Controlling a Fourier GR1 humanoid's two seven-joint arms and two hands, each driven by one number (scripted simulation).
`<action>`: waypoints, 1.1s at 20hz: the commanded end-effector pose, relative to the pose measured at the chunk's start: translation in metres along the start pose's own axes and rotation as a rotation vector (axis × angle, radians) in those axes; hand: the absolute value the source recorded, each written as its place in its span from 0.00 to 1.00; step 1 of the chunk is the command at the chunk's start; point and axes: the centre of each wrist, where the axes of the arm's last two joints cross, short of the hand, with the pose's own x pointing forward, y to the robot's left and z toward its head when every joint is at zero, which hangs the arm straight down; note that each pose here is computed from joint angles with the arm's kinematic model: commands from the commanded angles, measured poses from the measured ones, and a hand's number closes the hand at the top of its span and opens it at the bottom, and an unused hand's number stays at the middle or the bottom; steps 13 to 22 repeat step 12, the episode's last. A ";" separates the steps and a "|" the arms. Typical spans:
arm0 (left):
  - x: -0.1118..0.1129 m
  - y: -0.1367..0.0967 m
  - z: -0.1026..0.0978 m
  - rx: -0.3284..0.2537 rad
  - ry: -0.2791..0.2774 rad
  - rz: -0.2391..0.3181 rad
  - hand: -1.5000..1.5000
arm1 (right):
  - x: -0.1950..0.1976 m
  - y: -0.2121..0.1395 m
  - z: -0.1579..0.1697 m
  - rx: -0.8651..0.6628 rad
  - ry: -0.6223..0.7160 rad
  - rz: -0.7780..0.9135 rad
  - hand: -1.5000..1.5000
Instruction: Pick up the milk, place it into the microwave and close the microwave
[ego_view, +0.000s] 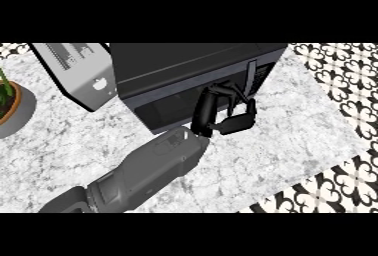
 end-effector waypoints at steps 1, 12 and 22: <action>-0.029 0.032 0.001 0.197 0.148 -0.093 1.00 | 0.007 -0.002 0.002 -0.005 0.014 0.017 0.00; -0.037 0.034 0.010 0.205 0.200 -0.032 0.00 | 0.019 0.003 0.010 -0.031 0.037 0.017 0.00; -0.037 0.034 0.010 0.205 0.200 -0.032 0.00 | 0.019 0.003 0.010 -0.031 0.037 0.017 0.00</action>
